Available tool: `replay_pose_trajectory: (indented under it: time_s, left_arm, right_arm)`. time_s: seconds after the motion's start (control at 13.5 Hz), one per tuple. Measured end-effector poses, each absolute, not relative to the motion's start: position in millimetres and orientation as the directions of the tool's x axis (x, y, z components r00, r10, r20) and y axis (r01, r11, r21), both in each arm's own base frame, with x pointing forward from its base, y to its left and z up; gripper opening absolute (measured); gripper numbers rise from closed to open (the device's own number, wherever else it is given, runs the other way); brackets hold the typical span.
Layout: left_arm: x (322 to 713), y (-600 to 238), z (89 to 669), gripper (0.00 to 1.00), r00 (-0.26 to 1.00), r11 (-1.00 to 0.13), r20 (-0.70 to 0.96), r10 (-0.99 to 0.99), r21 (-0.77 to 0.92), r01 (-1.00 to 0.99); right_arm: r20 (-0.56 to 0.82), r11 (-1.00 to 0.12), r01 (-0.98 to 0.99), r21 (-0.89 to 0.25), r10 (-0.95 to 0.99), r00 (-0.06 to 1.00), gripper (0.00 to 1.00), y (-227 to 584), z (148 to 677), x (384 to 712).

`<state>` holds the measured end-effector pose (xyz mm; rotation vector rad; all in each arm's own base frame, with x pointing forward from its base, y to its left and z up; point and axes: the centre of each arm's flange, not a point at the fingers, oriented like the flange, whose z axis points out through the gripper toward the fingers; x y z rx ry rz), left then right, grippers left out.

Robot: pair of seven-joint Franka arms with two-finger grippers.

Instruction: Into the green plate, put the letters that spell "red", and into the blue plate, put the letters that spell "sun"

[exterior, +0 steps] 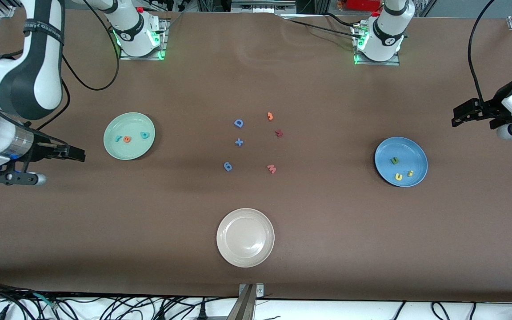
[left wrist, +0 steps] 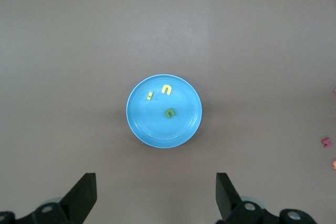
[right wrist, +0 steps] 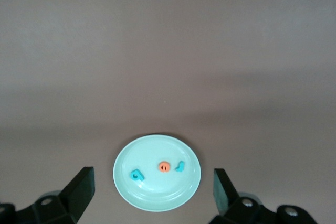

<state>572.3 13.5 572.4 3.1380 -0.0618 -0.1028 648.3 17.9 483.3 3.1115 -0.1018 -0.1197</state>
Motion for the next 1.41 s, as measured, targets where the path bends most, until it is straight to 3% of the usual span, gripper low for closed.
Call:
replay_pose_trajectory:
  time_s: [0.3,0.59,1.41]
  left_arm:
    - [572.4,13.6,572.4,1.0,0.997,-0.999,-0.065,-0.039,0.003,-0.039]
    - [572.4,13.6,572.2,1.0,0.997,-0.999,-0.066,-0.039,0.003,-0.039]
    - [572.5,13.6,572.2,1.0,0.997,-0.999,-0.066,-0.039,0.003,-0.039]
  right_arm:
    - [-0.056,-0.995,-0.103,-0.01,-0.102,0.993,1.0,35.7,517.8,648.6]
    - [-0.095,-0.988,-0.123,-0.094,-0.114,0.989,1.0,33.4,508.7,651.8]
    - [0.004,-1.0,-0.011,0.006,-0.011,1.0,1.0,12.1,556.0,636.5]
